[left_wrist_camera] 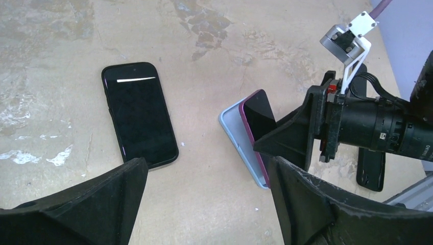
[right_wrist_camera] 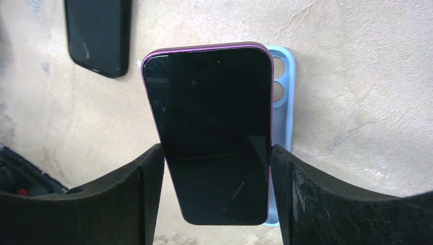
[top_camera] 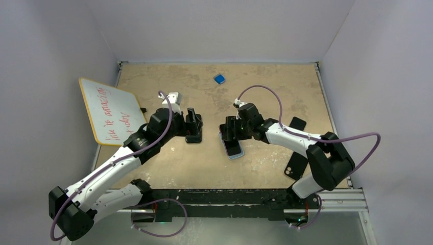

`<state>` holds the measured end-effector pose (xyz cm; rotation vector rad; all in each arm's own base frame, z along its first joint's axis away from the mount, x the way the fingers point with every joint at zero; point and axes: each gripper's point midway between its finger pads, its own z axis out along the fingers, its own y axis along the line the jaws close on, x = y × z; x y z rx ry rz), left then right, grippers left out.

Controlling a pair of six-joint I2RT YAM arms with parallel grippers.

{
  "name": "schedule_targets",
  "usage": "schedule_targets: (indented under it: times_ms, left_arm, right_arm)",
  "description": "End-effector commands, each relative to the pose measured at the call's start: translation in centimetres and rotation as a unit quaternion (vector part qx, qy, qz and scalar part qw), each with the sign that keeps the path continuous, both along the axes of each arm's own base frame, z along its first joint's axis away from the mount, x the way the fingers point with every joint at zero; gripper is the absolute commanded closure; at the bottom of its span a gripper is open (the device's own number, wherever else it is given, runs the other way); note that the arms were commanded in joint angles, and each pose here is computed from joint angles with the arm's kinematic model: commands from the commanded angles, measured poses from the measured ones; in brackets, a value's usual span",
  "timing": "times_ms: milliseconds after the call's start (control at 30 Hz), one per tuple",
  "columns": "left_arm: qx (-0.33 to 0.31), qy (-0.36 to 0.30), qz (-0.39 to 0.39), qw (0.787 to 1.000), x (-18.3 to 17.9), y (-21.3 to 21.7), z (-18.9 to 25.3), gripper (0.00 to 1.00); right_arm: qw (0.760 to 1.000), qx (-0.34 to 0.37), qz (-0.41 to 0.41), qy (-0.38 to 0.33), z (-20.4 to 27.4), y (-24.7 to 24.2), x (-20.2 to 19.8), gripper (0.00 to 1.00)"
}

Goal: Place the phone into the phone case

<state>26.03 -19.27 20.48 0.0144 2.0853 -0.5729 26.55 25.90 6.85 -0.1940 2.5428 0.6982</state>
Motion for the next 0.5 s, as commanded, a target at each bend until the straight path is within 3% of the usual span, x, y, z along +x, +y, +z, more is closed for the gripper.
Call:
schedule_targets:
  times_ms: [0, 167, 467]
  left_arm:
    - [-0.017, 0.007, -0.017, 1.000, -0.2, -0.9, -0.5, 0.09]
    - [-0.052, 0.018, -0.031, 0.998, -0.5, -2.2, -1.3, 0.13]
    - [-0.050, 0.030, -0.032, 0.998, -0.5, -2.4, -2.6, 0.17]
  right_arm:
    - [0.997, -0.022, 0.005, -0.077, 2.2, 0.6, 3.0, 0.61]
    - [0.997, -0.036, 0.012, -0.072, 0.8, 0.5, 2.7, 0.60]
    - [0.995, -0.084, 0.025, -0.056, -2.4, 0.4, 0.8, 0.56]
